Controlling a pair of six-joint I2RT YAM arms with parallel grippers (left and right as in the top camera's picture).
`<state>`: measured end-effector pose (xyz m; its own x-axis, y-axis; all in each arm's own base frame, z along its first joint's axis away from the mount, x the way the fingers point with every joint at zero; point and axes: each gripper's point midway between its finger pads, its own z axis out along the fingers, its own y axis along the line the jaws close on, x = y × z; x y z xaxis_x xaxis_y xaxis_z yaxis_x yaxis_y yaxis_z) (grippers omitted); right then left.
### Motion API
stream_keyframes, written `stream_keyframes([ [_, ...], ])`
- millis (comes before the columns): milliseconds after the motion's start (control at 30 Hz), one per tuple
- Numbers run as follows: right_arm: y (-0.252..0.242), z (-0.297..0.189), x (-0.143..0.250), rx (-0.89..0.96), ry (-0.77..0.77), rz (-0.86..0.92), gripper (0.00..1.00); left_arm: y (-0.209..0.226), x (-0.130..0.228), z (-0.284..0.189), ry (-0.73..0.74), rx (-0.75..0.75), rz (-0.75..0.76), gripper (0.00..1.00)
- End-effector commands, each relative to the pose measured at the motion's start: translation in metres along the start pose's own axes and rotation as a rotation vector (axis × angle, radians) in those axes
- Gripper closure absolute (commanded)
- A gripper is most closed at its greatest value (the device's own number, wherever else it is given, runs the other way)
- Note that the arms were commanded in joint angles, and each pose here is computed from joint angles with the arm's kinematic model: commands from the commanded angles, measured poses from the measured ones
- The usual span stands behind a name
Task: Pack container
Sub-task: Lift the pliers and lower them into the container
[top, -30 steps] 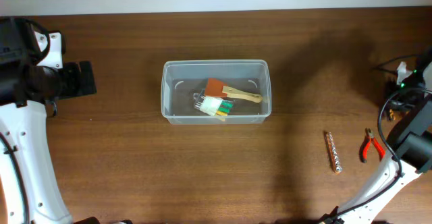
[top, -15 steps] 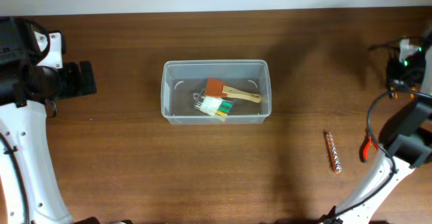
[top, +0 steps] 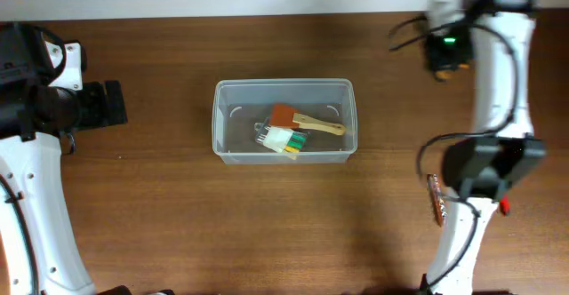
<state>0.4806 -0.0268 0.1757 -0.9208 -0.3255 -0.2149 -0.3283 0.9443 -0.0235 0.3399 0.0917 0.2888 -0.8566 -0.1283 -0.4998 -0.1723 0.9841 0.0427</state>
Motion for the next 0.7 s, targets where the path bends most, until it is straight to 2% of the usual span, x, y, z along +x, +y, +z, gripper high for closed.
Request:
stream_keyframes([
  [0,0.066,-0.036,-0.026,-0.016,-0.092,-0.218,0.92,0.003,-0.004,-0.003,-0.015,-0.01,-0.017,0.01],
  [200,0.162,-0.034,-0.037,-0.052,-0.087,-0.527,0.87,0.003,-0.004,-0.003,-0.014,-0.01,-0.017,0.01],
  [367,0.225,-0.026,-0.031,-0.094,-0.06,-0.684,0.87,0.003,-0.004,-0.003,-0.014,-0.01,-0.017,0.01],
  [500,0.259,-0.012,-0.018,-0.135,-0.014,-0.784,0.87,0.003,-0.004,-0.003,-0.014,-0.01,-0.017,0.01],
  [667,0.277,0.014,0.0,-0.17,0.067,-0.84,0.87,0.003,-0.004,-0.003,-0.014,-0.011,-0.017,0.01],
])
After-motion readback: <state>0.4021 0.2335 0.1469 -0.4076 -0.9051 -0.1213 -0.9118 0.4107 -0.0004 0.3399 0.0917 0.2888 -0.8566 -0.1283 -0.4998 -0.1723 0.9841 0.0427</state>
